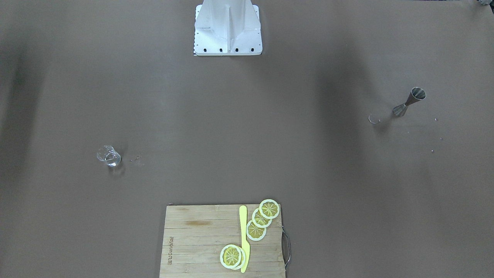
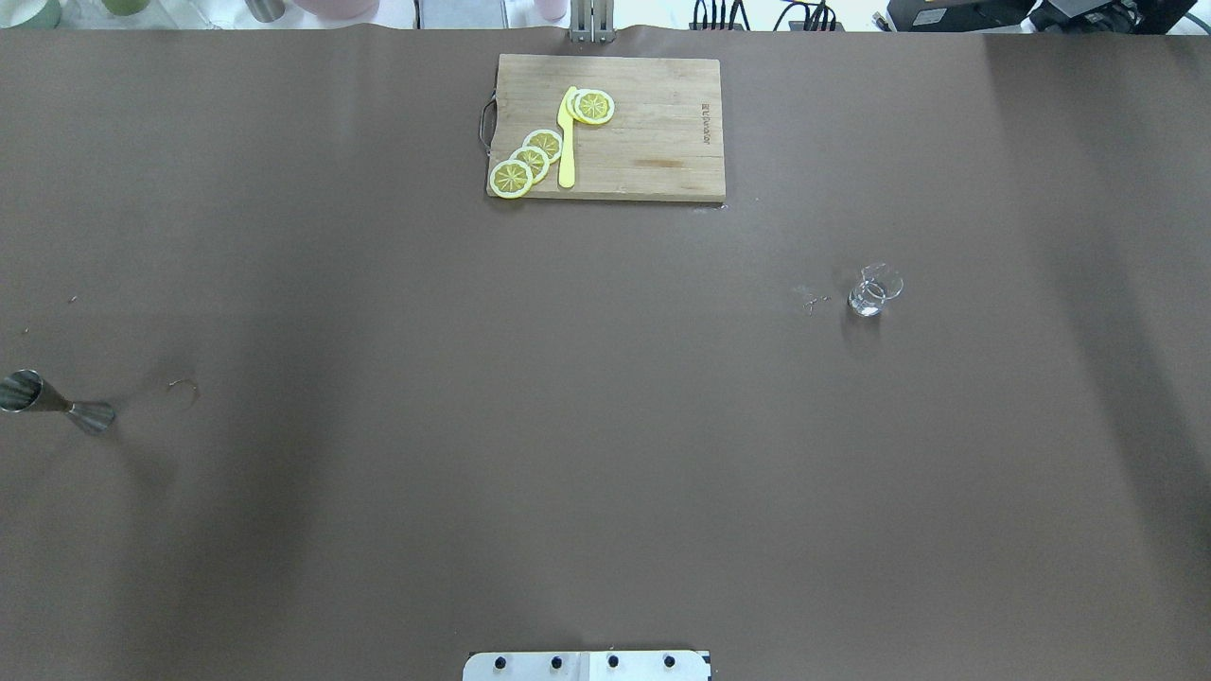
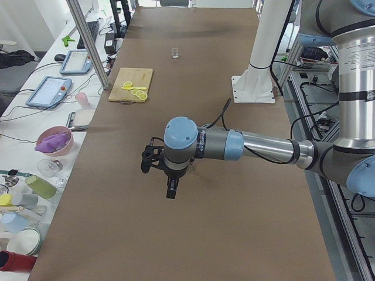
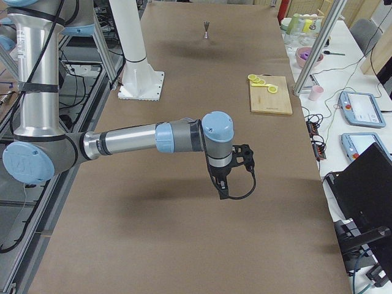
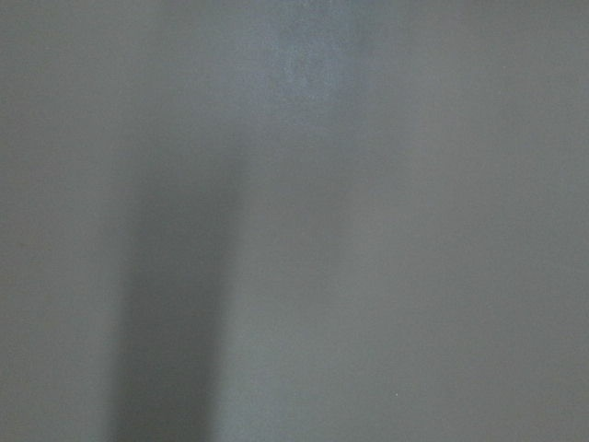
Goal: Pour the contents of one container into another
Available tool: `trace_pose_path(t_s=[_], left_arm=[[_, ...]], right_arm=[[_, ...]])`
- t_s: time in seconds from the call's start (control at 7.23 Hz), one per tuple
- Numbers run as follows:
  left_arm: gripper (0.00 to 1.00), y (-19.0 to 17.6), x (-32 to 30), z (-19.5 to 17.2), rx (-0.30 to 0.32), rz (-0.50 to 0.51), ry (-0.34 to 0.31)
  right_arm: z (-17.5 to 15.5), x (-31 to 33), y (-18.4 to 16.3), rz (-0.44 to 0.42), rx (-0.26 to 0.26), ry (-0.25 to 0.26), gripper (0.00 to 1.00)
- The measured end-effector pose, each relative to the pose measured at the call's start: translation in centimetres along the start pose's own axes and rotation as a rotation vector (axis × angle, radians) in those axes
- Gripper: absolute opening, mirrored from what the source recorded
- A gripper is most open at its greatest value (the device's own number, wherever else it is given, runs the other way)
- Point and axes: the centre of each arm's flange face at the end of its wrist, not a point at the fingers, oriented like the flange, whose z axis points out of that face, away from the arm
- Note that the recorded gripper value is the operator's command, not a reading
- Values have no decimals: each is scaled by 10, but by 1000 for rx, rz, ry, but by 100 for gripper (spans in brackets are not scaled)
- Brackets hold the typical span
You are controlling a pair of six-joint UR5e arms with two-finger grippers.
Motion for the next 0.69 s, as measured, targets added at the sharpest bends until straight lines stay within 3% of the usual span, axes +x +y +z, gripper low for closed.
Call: trace_pose_path(t_s=[0.69], left_arm=[[98, -7, 6, -5, 51, -20, 5]], right_arm=[[-6, -6, -10, -6, 11, -3, 100]])
